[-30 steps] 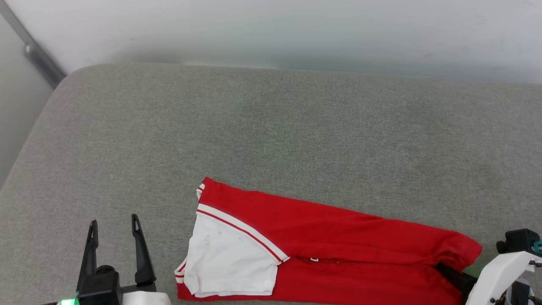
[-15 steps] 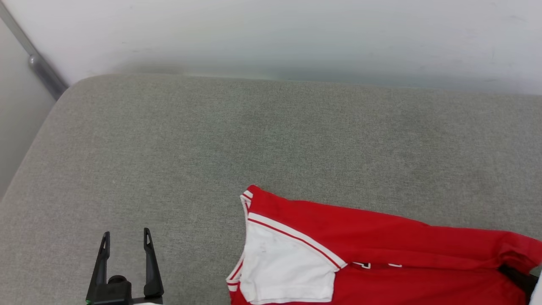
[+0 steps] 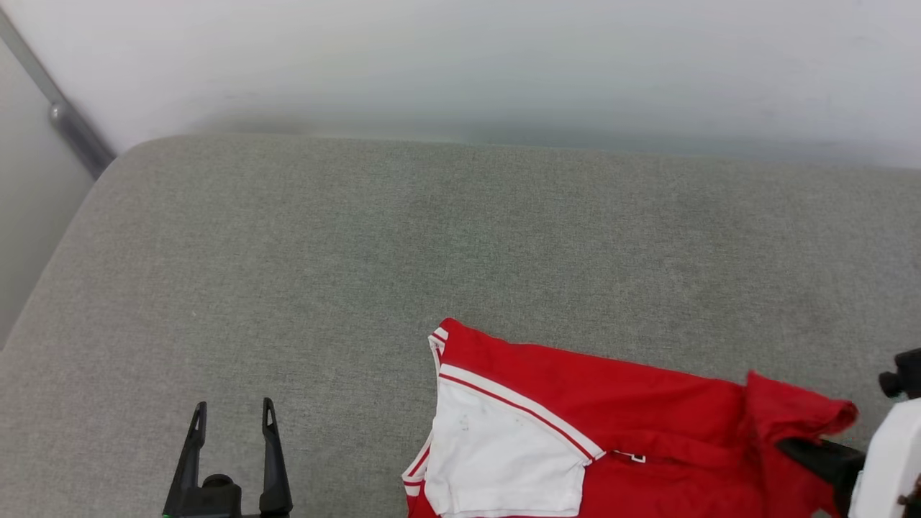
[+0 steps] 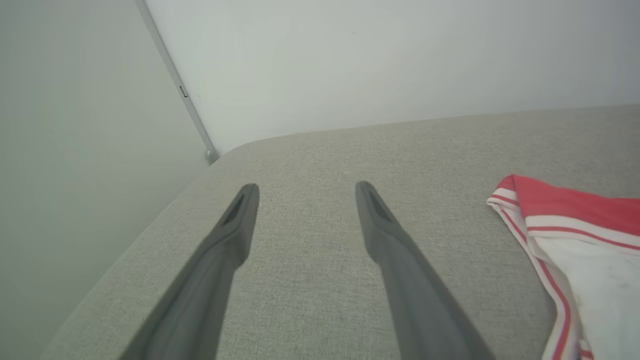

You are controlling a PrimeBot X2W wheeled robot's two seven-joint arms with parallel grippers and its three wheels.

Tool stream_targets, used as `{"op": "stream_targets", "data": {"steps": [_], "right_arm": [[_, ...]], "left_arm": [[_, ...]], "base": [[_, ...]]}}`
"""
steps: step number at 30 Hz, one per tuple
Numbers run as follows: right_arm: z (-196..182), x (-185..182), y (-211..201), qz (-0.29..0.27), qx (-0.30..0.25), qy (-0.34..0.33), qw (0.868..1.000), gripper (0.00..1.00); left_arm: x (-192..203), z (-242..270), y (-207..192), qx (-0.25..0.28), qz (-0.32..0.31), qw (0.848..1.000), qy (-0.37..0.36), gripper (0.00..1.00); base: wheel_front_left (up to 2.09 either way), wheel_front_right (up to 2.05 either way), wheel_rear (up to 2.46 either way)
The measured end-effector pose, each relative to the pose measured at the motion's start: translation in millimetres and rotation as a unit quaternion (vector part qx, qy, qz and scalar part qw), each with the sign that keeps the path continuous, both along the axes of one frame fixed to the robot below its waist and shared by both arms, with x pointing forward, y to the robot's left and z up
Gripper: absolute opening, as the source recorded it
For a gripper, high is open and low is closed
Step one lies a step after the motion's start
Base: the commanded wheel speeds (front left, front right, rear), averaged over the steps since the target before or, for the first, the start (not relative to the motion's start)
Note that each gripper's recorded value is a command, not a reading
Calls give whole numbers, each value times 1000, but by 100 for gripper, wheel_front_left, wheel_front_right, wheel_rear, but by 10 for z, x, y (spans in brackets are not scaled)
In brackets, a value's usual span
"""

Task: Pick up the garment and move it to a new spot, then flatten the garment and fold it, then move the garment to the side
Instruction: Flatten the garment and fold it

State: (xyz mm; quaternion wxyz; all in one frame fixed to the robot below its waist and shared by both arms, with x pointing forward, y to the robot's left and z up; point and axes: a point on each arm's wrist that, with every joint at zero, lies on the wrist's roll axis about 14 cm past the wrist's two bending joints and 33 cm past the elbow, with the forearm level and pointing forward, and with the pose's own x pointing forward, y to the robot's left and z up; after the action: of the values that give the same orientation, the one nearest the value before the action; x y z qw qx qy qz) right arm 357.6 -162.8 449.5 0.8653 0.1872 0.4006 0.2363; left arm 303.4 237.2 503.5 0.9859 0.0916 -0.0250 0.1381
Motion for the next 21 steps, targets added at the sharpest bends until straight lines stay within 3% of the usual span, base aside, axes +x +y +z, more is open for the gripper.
{"op": "stream_targets", "data": {"steps": [8, 17, 21], "right_arm": [[244, 30, 805, 132, -1, -45, 990, 0], [146, 24, 1638, 275, -52, -66, 958, 0], [-12, 117, 1862, 305, -84, -67, 946, 0]], "left_arm": [[59, -3, -38, 3, -9, 1000, 1, 100], [153, -40, -27, -2, -9, 1000, 7, 100], [196, -83, -38, -9, -9, 1000, 13, 100]], "base": [[0, 0, 0], [0, 0, 0], [0, 0, 0]]}}
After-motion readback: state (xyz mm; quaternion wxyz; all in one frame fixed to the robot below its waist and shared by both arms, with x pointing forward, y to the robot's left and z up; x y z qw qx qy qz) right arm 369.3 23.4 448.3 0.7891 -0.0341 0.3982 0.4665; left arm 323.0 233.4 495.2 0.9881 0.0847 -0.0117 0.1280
